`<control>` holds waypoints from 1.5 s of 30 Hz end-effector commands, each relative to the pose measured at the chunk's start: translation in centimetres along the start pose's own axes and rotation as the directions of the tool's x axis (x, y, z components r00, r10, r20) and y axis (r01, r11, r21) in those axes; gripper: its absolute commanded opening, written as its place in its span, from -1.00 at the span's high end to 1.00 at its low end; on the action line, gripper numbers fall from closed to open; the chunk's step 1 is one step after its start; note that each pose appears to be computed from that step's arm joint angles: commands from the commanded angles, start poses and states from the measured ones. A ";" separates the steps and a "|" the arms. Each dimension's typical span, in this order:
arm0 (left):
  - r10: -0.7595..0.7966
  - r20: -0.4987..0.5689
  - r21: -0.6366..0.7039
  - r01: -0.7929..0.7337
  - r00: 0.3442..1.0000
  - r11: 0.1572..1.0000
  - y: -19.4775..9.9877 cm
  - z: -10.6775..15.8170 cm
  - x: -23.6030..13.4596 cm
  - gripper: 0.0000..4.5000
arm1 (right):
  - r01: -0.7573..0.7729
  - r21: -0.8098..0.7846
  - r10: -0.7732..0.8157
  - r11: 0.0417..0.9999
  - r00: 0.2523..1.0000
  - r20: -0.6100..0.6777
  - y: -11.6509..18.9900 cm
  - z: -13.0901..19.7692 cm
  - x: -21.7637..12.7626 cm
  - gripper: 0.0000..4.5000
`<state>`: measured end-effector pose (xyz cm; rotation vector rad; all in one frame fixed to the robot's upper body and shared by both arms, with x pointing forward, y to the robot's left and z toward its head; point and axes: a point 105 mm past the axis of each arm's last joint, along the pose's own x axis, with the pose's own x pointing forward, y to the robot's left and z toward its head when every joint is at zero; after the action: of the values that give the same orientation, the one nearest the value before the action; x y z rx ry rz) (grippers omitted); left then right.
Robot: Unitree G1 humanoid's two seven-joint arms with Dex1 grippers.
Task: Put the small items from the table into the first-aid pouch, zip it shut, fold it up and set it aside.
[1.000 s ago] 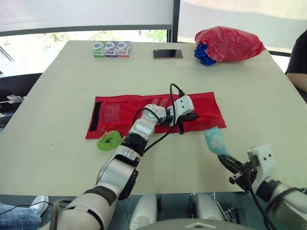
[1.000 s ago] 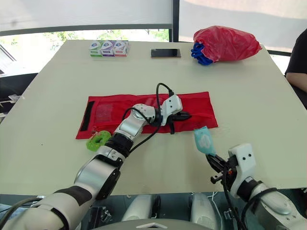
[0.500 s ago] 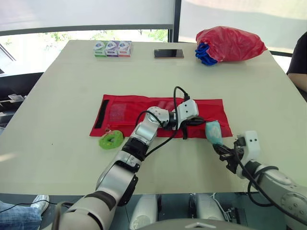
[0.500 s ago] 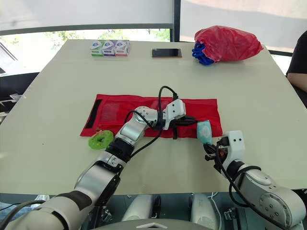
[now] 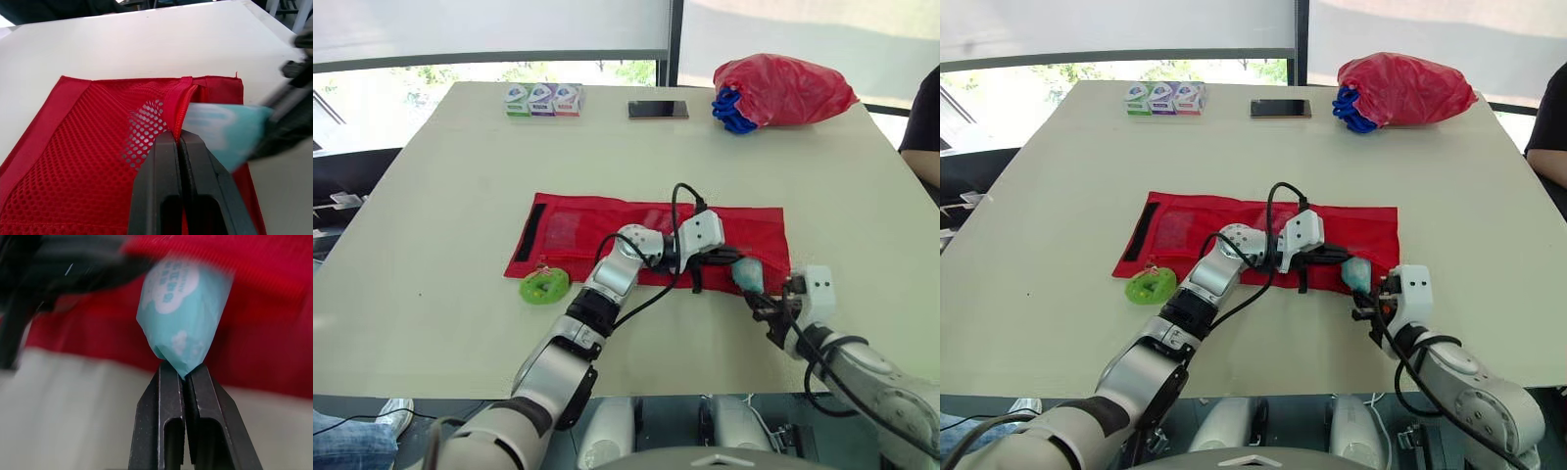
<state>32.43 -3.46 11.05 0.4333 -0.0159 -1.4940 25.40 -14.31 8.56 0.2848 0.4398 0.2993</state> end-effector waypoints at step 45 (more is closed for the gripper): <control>0.111 0.072 -0.029 -0.110 0.991 0.994 1.5 1.9 4.3 1.00 | -0.244 -0.344 0.308 0.907 0.941 0.143 0.8 3.2 -8.7 -0.97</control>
<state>33.61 -7.10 10.33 0.3598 -0.0066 -1.4033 19.30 -16.70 13.67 0.0778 0.2028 0.6173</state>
